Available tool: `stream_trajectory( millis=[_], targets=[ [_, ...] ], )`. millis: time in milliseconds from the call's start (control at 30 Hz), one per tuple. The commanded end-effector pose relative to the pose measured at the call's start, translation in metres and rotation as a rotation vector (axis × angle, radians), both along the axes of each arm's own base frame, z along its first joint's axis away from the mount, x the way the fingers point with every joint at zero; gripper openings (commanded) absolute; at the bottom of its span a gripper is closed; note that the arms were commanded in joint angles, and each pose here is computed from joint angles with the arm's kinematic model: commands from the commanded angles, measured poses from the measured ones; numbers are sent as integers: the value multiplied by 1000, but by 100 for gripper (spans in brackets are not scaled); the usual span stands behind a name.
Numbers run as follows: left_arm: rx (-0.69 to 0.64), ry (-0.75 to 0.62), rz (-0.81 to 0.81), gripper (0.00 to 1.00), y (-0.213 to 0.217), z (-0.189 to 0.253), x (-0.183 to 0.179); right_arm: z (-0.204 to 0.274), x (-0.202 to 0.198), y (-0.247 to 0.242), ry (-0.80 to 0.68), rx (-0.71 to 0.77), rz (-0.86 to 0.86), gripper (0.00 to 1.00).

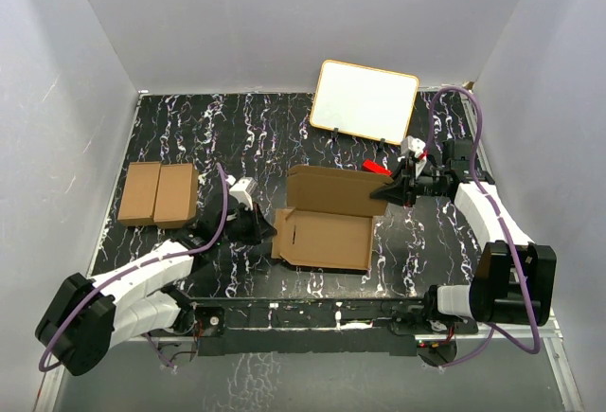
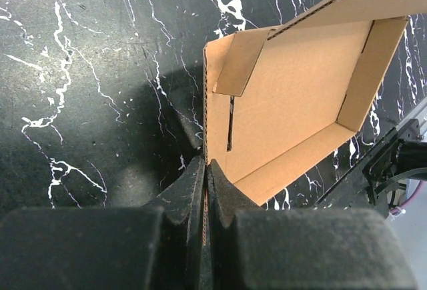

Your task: Fold the paper box

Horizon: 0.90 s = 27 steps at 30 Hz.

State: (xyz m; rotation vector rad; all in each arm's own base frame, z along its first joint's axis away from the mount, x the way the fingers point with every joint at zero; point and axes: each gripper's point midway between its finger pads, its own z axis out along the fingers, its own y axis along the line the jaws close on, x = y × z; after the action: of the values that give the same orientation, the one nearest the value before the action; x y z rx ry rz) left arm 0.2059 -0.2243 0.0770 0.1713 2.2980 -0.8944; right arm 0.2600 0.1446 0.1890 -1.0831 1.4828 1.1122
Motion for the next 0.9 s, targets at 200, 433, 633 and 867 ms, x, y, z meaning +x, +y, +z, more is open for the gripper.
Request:
stream_trajectory(
  millis=[200,433,633,867],
  targets=[
    [-168,-34,-71,0,-30,47,6,16,-6,4,-108,48,31,8],
    [-213,-28,-101,0,-42,59,8,18,-6,4,-106,53,15,8],
    [-222,-3,-123,0,-52,53,8,16,-4,4,-88,50,-9,8],
    [-200,19,-138,0,-55,37,8,11,0,2,-79,38,-32,8]
  ],
)
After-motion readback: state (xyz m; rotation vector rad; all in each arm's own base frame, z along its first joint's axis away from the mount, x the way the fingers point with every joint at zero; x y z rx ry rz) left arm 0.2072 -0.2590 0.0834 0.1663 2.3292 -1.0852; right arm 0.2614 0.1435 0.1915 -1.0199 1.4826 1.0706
